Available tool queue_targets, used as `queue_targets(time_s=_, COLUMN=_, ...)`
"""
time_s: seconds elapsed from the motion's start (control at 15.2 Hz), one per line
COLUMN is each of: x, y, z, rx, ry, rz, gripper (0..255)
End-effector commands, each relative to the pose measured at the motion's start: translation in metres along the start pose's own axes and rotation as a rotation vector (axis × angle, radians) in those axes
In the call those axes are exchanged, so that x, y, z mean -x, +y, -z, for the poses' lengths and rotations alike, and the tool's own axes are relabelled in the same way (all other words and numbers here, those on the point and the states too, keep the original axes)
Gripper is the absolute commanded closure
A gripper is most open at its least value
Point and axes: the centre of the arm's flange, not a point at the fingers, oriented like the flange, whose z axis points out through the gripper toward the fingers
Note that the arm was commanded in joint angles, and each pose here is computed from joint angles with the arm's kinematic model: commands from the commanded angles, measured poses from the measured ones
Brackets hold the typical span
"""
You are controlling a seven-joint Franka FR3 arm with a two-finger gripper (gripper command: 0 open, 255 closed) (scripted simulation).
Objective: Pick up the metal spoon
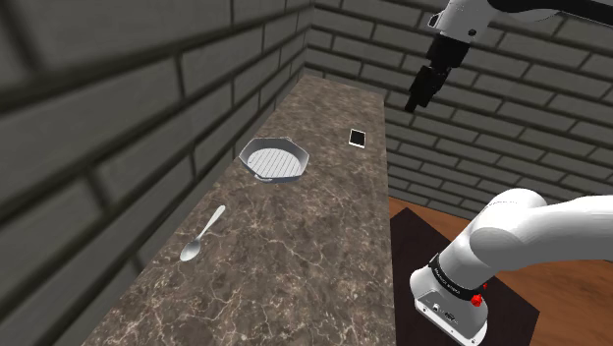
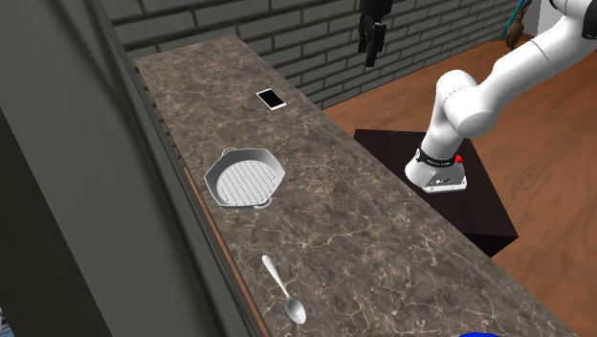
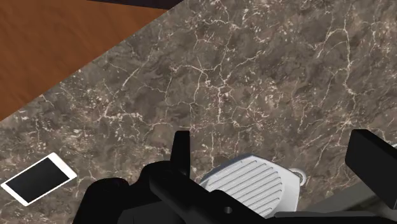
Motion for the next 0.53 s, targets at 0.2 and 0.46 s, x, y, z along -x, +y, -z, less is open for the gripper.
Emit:
queue_targets(time_s=0.2, x=-0.005, y=-0.027, z=-0.027, rx=-0.014, ry=0.001, rz=-0.052, gripper=0)
queue_targets(time_s=0.46, x=-0.014, y=-0.062, z=-0.061, rx=-0.034, ry=0.003, rz=-0.12, gripper=0)
